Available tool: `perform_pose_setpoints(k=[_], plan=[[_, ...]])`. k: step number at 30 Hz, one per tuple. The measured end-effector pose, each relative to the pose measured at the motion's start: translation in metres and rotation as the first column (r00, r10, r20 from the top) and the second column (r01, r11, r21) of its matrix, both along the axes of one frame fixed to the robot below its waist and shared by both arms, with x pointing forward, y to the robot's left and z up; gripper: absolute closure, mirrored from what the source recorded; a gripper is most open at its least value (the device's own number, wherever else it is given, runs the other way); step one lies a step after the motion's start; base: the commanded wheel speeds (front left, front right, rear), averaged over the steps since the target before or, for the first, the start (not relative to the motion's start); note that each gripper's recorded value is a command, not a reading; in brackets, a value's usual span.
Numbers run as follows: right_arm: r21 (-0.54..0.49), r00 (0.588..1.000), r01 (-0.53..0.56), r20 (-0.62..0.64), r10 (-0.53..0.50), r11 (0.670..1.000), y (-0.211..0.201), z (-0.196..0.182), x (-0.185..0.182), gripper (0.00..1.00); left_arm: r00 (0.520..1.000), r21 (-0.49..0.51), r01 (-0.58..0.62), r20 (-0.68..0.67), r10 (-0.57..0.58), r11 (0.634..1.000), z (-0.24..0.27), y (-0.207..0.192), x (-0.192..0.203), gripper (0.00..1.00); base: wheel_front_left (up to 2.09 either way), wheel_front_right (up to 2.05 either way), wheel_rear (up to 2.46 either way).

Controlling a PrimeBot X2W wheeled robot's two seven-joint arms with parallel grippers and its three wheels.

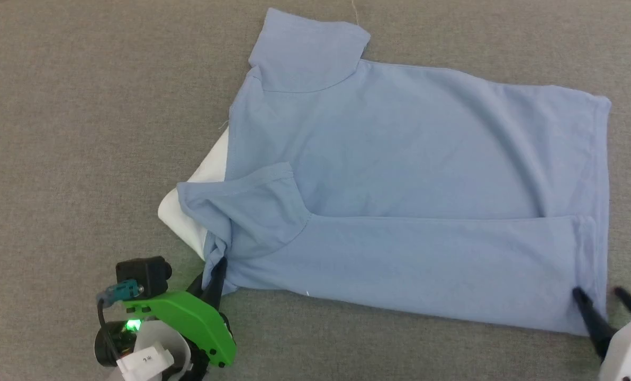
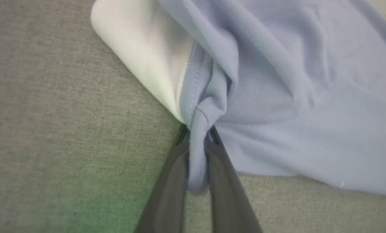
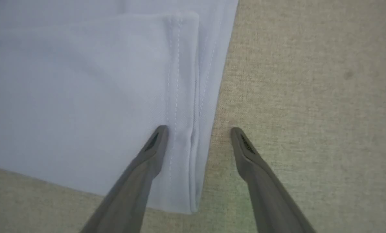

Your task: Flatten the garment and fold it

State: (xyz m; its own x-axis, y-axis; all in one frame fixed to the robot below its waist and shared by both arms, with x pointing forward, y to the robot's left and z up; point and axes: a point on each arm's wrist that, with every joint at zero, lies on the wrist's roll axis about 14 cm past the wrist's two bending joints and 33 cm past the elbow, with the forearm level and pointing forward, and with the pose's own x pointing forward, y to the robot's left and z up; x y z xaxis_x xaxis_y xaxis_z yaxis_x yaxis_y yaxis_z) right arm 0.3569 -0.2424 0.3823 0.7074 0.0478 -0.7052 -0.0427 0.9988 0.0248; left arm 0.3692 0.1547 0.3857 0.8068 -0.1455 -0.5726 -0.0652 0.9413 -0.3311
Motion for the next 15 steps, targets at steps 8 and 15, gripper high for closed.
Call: perform_pose_setpoints(k=[8,15], plan=[[0.057,0.994,0.006,-0.106,0.000,0.998,0.014,-0.012,-0.015,0.79,1.000,0.003,-0.003,0.013,0.003,1.000,0.000,-0.001,0.001,1.00,0.00,0.00,0.00],[0.065,0.994,-0.027,-0.100,0.034,0.998,0.023,-0.009,-0.015,1.00,0.999,0.006,0.001,0.043,-0.001,1.000,0.008,-0.002,0.005,1.00,0.00,0.00,0.00]])
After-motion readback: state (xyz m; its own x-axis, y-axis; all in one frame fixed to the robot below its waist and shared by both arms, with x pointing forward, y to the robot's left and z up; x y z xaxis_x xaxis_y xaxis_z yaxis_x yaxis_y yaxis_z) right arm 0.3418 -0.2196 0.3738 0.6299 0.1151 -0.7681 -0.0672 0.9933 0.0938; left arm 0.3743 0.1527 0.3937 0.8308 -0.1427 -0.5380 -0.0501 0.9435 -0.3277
